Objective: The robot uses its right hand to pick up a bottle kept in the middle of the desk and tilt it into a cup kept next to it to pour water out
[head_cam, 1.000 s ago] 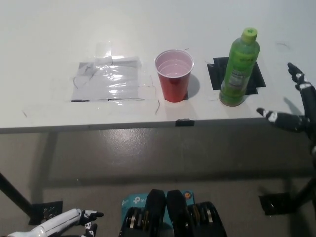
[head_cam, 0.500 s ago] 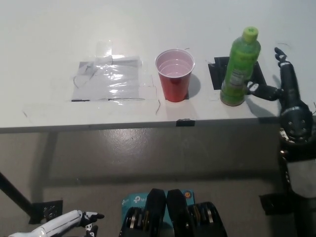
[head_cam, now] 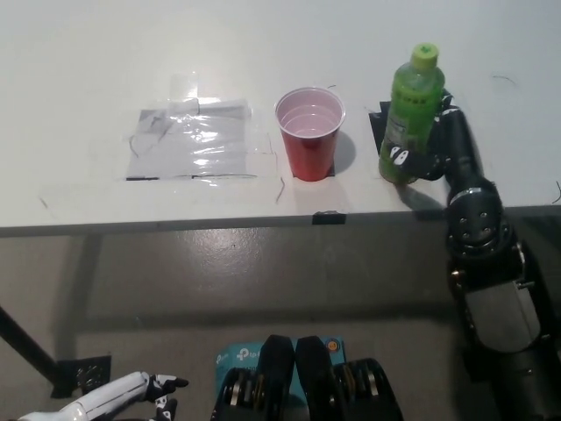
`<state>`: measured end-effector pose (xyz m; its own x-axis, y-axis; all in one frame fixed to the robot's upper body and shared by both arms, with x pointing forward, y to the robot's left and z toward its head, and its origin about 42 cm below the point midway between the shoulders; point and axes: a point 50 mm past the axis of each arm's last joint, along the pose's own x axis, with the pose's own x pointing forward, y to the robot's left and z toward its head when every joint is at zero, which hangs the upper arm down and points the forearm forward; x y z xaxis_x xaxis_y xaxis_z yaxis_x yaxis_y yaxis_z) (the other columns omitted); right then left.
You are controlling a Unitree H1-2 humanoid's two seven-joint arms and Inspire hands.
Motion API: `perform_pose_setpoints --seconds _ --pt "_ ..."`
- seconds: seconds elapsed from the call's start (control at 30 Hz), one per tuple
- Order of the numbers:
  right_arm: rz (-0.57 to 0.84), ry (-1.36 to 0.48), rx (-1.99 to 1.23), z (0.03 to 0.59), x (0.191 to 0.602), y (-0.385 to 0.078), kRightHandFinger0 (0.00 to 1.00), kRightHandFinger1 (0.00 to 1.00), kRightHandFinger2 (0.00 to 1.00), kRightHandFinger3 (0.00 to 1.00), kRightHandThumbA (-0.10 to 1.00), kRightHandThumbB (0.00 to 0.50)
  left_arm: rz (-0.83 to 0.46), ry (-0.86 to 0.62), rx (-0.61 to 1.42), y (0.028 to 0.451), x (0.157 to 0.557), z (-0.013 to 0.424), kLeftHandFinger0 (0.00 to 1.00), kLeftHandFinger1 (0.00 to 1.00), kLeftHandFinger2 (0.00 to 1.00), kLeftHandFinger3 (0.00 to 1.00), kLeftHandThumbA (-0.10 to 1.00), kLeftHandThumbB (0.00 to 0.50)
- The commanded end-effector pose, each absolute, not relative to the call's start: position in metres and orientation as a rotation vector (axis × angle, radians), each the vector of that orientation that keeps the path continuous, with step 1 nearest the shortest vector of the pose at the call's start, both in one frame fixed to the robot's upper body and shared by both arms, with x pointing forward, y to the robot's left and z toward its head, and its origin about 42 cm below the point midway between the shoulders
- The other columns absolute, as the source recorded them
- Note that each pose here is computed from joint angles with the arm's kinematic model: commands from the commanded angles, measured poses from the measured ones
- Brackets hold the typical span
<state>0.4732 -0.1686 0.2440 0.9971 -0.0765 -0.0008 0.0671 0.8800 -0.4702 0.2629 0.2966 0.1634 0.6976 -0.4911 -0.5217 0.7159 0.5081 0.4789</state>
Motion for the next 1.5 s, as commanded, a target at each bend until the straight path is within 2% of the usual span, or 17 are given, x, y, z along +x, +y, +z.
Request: perform_pose_setpoints --seconds 0.0,0.07,0.13,0.23,0.4,0.53,0.9,0.97,1.03,1.27,1.37,1.4,1.43,1.47 --pt "-0.081 -0.052 -0.49 0.266 0.477 -0.161 1.0 1.0 1.0 1.0 0.68 0.5 -0.752 0.331 0.764 0.298 0.264 0.172 1.0 1.0 1.0 1.0 1.0 0.432" --pt "-0.08 -0.049 -0.488 0.266 0.478 -0.159 1.0 1.0 1.0 1.0 0.68 0.5 -0.746 0.332 0.755 0.298 0.264 0.171 1.0 1.0 1.0 1.0 1.0 0.44" --pt "-0.086 -0.049 -0.49 0.266 0.479 -0.159 1.0 1.0 1.0 1.0 0.68 0.5 -0.745 0.341 0.769 0.298 0.264 0.171 1.0 1.0 1.0 1.0 1.0 0.423" --pt "-0.071 -0.032 -0.467 0.264 0.484 -0.157 1.0 1.0 1.0 1.0 0.66 0.5 -0.745 0.334 0.778 0.297 0.264 0.171 1.0 1.0 1.0 1.0 1.0 0.471" --pt "-0.078 -0.017 -0.434 0.262 0.489 -0.156 1.0 1.0 1.0 1.0 0.65 0.5 -0.758 0.333 0.752 0.296 0.264 0.171 1.0 1.0 1.0 1.0 1.0 0.45" --pt "-0.102 0.005 -0.343 0.259 0.498 -0.159 1.0 1.0 1.0 1.0 0.59 0.5 -0.761 0.339 0.758 0.296 0.263 0.171 1.0 1.0 1.0 1.0 1.0 0.445" --pt "-0.108 0.016 -0.288 0.265 0.513 -0.141 1.0 1.0 1.0 1.0 0.58 0.5 -0.786 0.323 0.783 0.293 0.266 0.172 1.0 1.0 1.0 1.0 1.0 0.467" --pt "-0.104 0.022 -0.299 0.264 0.512 -0.136 1.0 1.0 1.0 1.0 0.61 0.5 -0.784 0.33 0.773 0.293 0.266 0.171 1.0 1.0 1.0 1.0 1.0 0.476" --pt "-0.092 0.013 -0.3 0.266 0.512 -0.129 1.0 1.0 1.0 1.0 0.61 0.5 -0.785 0.333 0.772 0.292 0.266 0.172 1.0 1.0 1.0 1.0 1.0 0.45" --pt "-0.097 0.01 -0.306 0.268 0.514 -0.121 1.0 1.0 1.0 1.0 0.62 0.5 -0.795 0.344 0.778 0.291 0.265 0.172 1.0 1.0 1.0 1.0 1.0 0.46" --pt "-0.088 -0.02 -0.261 0.271 0.514 -0.121 1.0 1.0 1.0 1.0 0.61 0.5 -0.792 0.344 0.775 0.291 0.265 0.172 1.0 1.0 1.0 1.0 1.0 0.447" --pt "-0.08 -0.053 -0.221 0.271 0.513 -0.121 1.0 1.0 1.0 1.0 0.56 0.439 -0.793 0.344 0.782 0.291 0.265 0.172 1.0 1.0 1.0 1.0 1.0 0.433" --pt "-0.092 -0.093 -0.178 0.269 0.512 -0.122 1.0 0.98 1.0 1.0 0.48 0.289 -0.793 0.347 0.779 0.291 0.265 0.171 1.0 1.0 1.0 1.0 1.0 0.433" --pt "-0.108 -0.112 -0.185 0.267 0.512 -0.123 0.57 0.6 0.76 1.0 0.46 0.172 -0.791 0.346 0.782 0.292 0.265 0.171 1.0 1.0 1.0 1.0 1.0 0.438"
